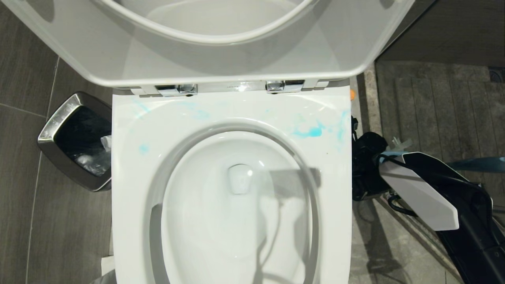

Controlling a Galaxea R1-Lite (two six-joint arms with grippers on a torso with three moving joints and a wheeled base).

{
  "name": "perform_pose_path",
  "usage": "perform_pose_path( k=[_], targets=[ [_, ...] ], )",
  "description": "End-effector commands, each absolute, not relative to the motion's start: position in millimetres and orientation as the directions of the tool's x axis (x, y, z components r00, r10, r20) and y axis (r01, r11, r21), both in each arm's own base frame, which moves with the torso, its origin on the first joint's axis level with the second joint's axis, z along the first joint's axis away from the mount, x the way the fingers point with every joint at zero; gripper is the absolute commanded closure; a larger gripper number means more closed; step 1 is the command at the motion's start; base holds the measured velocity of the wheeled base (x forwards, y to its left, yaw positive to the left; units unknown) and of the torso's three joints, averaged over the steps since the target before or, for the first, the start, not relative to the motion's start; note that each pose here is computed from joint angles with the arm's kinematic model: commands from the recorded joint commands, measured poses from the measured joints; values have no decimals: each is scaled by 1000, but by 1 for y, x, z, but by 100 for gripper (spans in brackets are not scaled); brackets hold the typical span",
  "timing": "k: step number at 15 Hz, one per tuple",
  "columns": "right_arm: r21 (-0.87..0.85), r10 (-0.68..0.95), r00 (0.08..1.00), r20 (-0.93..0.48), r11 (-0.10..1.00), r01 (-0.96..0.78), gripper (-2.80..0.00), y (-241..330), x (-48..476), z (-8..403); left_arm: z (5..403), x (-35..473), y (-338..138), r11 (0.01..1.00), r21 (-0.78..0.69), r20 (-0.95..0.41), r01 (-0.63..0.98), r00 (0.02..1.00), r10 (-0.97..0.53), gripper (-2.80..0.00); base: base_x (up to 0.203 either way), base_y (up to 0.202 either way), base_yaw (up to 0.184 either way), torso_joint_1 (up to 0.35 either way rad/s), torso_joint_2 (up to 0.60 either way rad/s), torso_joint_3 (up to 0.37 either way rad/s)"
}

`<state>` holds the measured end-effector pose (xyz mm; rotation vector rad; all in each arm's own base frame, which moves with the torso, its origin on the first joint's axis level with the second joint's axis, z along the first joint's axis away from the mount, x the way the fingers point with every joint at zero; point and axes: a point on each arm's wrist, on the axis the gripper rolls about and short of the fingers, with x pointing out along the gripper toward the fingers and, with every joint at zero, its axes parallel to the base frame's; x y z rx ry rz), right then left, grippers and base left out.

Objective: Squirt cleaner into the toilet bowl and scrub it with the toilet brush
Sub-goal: Pour in the cleaning agent

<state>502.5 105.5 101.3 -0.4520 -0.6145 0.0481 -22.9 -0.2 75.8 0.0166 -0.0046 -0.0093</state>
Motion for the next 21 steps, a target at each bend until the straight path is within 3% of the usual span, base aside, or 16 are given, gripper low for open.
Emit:
perform_pose_path(
  k=[1,13,21],
  targets=[
    [-425,168,815,554,899,103,0,101,503,102,75,-23,0,1000,17,2,9,1000,-9,0,0,0,0,0,0,0],
    [-350,71,797,599,919,181,0,87,482,156,75,-23,0,1000,17,2,9,1000,-9,0,0,0,0,0,0,0],
    [-204,22,814,580,972,119,0,75,392,232,75,-23,0,1000,17,2,9,1000,-9,0,0,0,0,0,0,0]
  ],
)
